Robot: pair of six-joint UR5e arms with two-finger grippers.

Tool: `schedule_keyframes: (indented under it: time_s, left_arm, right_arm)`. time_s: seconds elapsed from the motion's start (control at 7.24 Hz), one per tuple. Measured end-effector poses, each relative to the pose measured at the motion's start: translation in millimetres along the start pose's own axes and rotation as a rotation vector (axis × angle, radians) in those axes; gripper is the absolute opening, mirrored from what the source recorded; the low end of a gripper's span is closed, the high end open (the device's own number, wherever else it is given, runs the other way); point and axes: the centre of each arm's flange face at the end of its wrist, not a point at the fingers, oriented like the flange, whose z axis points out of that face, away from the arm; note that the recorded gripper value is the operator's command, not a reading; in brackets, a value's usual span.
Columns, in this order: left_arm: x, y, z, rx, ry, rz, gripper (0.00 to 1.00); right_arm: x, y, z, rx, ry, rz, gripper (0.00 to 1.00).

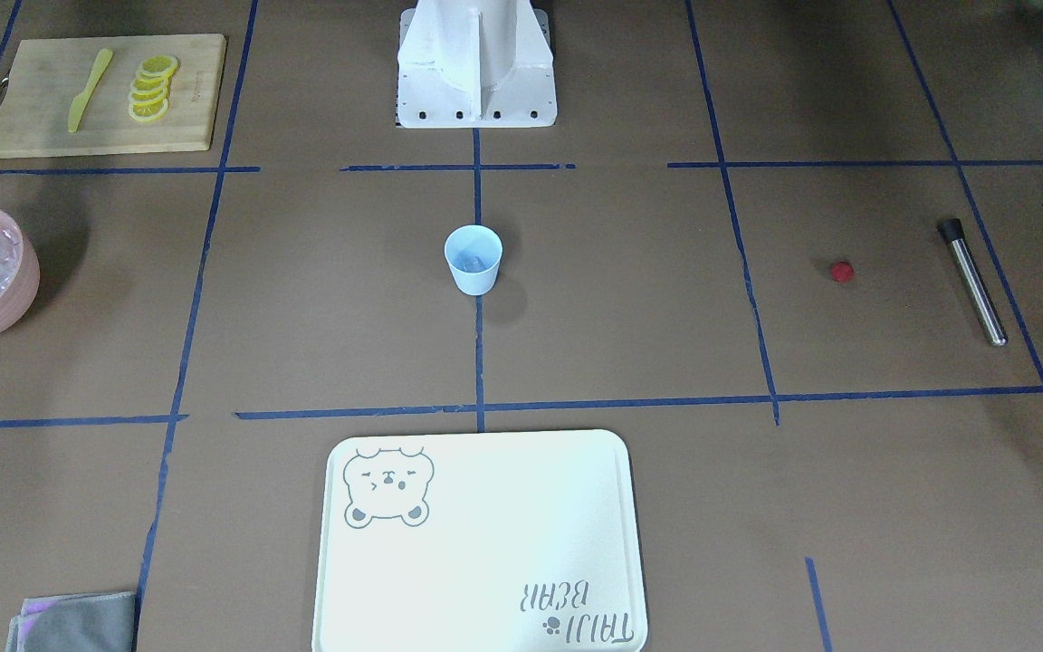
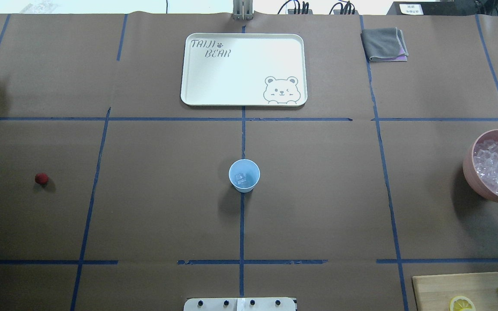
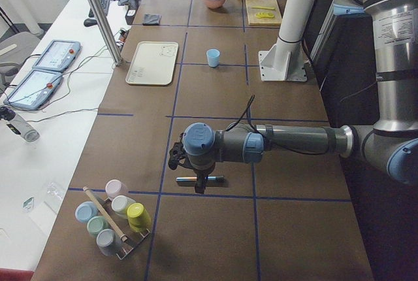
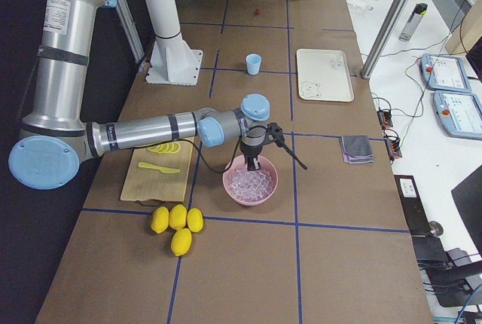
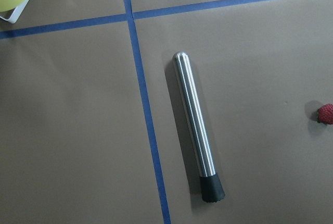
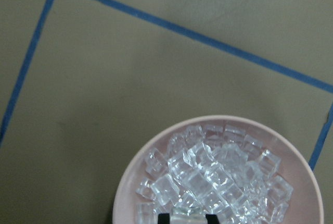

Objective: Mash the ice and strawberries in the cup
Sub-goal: 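Lower the right gripper into the ice and grasp a third cube, then lift the ice cube and carry it over the light-blue cup with the right gripper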

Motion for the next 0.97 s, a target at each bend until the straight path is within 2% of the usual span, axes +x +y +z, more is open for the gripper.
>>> schedule_keyframes:
  time_s: [0.28, 0.41, 0.69, 0.83, 0.97]
  left_arm:
    - [-1.1, 2.3, 1.4, -0.004, 0.0, -0.005, 1.0]
    - [-2.9, 6.5, 3.2, -0.009, 0.001, -0.011, 1.0]
    - [-5.8, 12.8, 6.2, -0.017, 0.002, -0.023, 1.0]
    - [-6.8, 15.0, 7.5, -0.021, 0.003, -0.027, 1.0]
    - [-7.2, 15.9, 8.1, -0.023, 0.003, -0.028, 1.0]
  right_arm:
    - [-35.2, -71.7, -59.6, 0.019, 0.012, 0.038, 0.0]
    - [-57.5, -104.0, -70.5, 0.0, 0.012, 0.046, 0.0]
    - [-119.5, -131.2, -34.1, -0.083, -0.003, 0.051, 0.0]
    - [-153.2, -132.4, -17.5, -0.102, -0.015, 0.051, 0.0]
    - [-181.4, -127.3, -11.7, -0.098, -0.027, 0.051, 0.0]
